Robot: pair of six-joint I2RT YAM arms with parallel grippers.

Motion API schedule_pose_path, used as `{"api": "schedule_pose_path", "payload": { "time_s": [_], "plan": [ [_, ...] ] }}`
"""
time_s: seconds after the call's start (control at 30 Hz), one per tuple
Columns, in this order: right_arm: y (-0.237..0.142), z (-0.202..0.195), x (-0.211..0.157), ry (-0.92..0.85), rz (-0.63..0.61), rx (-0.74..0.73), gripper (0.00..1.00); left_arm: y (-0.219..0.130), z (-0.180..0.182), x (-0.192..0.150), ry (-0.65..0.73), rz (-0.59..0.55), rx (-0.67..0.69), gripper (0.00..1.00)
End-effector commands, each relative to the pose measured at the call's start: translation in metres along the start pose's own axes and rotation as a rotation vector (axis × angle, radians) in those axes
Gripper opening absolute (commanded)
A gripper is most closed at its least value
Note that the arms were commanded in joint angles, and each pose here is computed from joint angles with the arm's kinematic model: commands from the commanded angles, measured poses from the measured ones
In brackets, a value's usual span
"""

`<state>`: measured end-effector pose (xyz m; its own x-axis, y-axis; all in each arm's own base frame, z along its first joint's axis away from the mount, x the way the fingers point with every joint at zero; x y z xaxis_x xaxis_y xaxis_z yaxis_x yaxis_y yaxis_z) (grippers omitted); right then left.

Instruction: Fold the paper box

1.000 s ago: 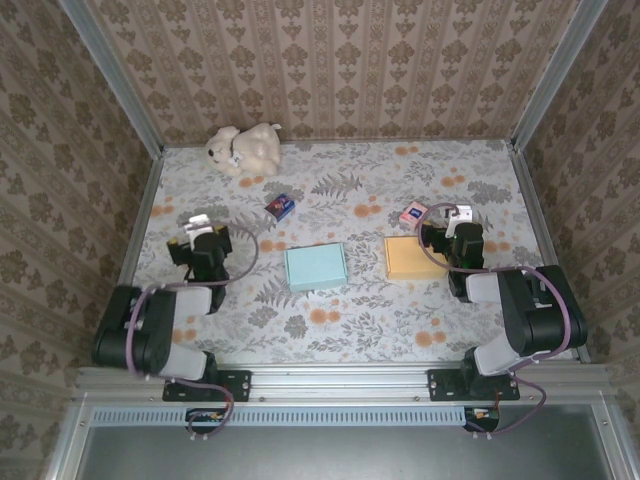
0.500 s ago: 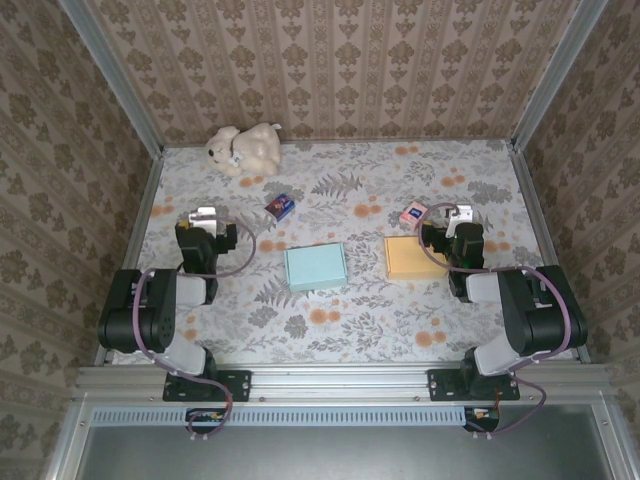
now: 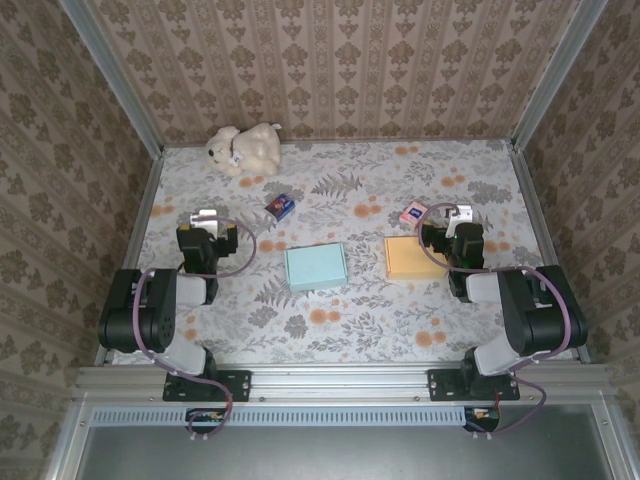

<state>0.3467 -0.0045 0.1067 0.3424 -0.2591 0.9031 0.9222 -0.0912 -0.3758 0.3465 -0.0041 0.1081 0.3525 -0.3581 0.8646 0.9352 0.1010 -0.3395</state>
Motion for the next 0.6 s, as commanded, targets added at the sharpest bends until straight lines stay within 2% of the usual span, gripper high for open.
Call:
{"api": "schedule_pose_path", "payload": {
  "time_s": [0.0, 0.27, 0.57],
  "plan": [
    [0.0021, 0.0041, 0.0096, -0.006, -0.033, 0.029, 1.00, 0.0014, 0.0015, 0.0057, -0.017, -0.015, -0.009, 1.00],
    [0.0020, 0.0039, 0.0091, -0.006, -0.032, 0.028, 1.00, 0.0053, 0.0017, 0.0057, -0.044, -0.021, -0.103, 1.00],
    [0.0020, 0.0039, 0.0091, -0.006, -0.032, 0.029, 1.00, 0.0050, 0.0009, 0.0057, -0.038, -0.022, -0.104, 1.00]
  ]
}}
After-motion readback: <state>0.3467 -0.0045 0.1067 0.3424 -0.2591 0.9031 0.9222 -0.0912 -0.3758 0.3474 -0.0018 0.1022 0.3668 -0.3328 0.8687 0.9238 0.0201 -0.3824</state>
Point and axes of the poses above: each hand's point on the last joint's axis, 136 mm out from that joint toward the fingers, its own y axis out along the fingers, its own z axis along the line the jaws close on, x = y × z, the point moved 5 cm from there along -y, back along the fingers, and after that the axes turned 13 degrees about y, right-handed, at the moved point
